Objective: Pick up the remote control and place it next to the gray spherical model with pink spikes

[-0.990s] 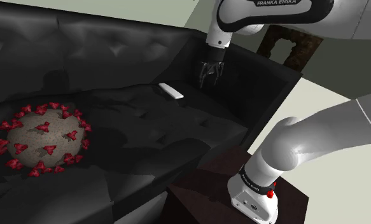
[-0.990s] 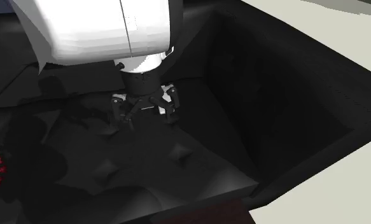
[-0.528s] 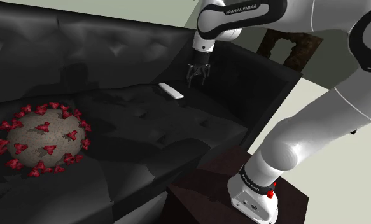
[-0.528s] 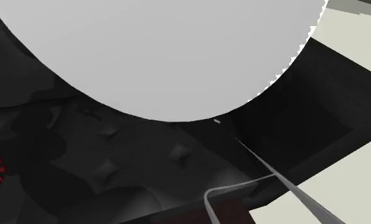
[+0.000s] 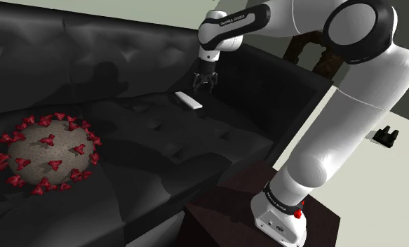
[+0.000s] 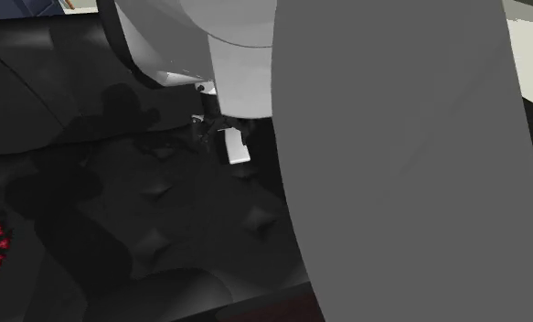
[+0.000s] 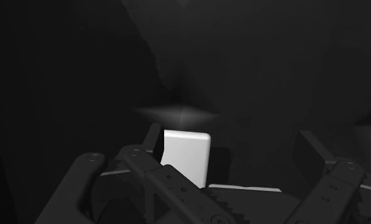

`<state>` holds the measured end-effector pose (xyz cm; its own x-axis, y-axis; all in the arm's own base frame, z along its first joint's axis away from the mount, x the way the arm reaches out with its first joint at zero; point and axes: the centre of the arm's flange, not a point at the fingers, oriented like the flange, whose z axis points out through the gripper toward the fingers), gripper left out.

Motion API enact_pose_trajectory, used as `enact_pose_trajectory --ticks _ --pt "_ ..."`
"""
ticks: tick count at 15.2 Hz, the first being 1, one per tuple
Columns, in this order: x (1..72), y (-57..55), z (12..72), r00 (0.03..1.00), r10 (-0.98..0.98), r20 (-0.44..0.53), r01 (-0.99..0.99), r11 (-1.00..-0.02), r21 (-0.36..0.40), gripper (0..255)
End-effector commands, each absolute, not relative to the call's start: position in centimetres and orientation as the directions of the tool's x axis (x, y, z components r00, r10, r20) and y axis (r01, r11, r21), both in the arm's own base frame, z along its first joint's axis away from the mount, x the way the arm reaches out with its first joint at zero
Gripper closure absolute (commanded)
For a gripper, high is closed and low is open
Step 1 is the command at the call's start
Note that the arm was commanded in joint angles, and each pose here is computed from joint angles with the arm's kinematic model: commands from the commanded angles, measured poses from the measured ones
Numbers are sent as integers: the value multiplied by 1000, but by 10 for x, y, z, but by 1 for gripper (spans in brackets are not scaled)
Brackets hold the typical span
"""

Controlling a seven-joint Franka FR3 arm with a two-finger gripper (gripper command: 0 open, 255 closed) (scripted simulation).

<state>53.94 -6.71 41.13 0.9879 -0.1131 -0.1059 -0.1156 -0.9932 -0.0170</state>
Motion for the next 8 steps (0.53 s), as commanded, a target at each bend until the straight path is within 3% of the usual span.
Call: enact_pose_trajectory --ticks 1,8 --pt "563 -75 398 987 -119 -104 -121 -993 -13 0" --pt "639 -103 355 985 -139 -100 -139 -990 0 0"
